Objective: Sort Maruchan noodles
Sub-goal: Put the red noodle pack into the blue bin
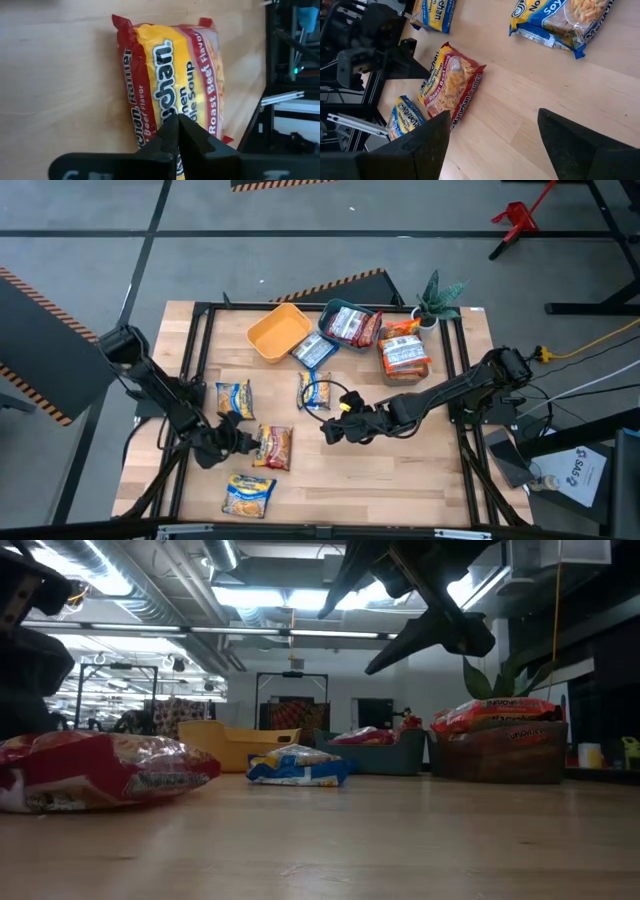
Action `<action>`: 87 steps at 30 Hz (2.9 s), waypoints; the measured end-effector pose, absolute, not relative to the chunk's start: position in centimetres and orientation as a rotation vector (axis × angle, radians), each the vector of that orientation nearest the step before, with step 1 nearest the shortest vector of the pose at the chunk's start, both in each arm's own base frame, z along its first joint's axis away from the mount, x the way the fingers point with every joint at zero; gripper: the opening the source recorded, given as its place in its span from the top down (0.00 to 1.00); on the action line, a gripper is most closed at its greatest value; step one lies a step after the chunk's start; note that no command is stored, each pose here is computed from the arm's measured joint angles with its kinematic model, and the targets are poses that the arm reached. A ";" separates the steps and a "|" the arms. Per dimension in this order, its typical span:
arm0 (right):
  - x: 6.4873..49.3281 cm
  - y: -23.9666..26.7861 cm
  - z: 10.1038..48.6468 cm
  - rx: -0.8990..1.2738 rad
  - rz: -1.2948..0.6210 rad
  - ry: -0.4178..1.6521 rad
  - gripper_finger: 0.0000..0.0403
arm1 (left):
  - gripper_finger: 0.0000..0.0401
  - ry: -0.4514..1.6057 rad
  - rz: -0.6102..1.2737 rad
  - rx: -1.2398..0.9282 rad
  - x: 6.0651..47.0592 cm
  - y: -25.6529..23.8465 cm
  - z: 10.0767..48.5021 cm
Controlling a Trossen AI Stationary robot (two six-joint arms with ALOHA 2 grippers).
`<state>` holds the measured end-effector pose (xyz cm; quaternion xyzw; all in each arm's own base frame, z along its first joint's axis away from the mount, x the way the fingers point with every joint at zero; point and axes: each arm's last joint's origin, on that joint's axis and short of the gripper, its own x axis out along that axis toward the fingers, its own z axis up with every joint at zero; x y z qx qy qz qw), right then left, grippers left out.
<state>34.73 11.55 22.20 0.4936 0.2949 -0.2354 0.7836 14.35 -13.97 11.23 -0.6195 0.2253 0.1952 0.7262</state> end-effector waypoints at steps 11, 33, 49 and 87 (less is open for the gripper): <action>35.6 11.5 22.5 1.147 -0.413 0.618 0.29 | 1.00 0.539 0.470 -1.385 14.3 -14.1 10.5; 41.3 12.4 14.3 1.319 -0.281 0.569 0.29 | 1.00 0.611 0.483 -1.337 14.1 -13.9 10.2; 44.6 12.7 11.5 1.350 -0.308 0.539 0.29 | 1.00 0.613 0.483 -1.333 14.1 -13.9 10.2; 46.7 12.1 11.1 1.313 -0.340 0.573 0.42 | 1.00 0.610 0.461 -1.311 15.6 -12.9 10.3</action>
